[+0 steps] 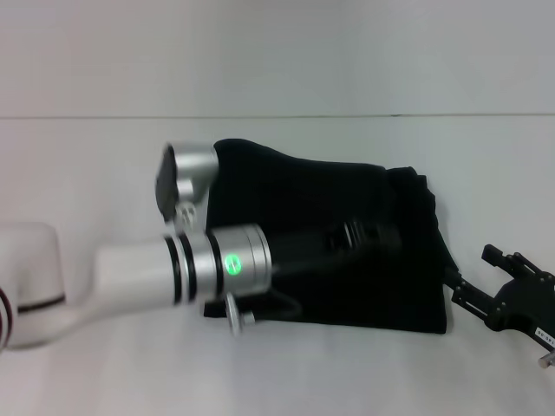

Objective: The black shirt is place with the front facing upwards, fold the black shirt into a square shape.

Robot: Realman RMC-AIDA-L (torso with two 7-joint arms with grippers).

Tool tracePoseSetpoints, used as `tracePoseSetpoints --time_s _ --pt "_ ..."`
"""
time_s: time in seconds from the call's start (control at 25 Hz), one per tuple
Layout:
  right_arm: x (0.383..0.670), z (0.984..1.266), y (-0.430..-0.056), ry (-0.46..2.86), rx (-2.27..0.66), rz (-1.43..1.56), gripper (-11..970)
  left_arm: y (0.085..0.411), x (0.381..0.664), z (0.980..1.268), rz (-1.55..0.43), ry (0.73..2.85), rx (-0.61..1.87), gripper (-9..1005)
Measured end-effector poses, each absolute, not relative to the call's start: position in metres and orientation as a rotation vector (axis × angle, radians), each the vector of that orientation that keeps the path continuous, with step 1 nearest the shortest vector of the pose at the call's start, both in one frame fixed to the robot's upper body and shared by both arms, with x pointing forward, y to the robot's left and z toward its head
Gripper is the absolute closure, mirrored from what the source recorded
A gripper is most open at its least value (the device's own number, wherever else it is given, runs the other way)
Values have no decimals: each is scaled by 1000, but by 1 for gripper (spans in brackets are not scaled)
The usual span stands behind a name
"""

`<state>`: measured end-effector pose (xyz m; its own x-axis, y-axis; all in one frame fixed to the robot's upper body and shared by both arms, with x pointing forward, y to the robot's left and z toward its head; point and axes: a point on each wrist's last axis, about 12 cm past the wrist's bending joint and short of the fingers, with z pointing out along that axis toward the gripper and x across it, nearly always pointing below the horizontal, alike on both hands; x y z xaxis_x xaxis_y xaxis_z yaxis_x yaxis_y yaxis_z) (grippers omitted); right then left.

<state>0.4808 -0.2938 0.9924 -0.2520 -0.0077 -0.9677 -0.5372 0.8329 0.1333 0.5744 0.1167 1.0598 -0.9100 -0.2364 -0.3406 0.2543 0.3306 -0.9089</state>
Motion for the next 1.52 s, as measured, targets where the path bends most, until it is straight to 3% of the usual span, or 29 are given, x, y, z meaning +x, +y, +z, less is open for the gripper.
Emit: tracePoseSetpoints --time_s 0.16,0.4,0.96,1.24,1.52 --pt "483 993 -293 1766 -415 522 132 113 561 1048 -1615 2196 0 963" --pt "503 1000 -278 1721 -511 494 133 119 564 1056 -1657 2134 17 963" --pt "573 1020 -230 1734 -735 383 132 123 564 1068 -1730 2059 78 963" --pt "598 1036 -217 1725 -701 351 131 131 559 1068 -1748 2034 114 963" --pt "604 1043 -220 1697 -598 362 131 133 553 1068 -1761 2047 179 959"
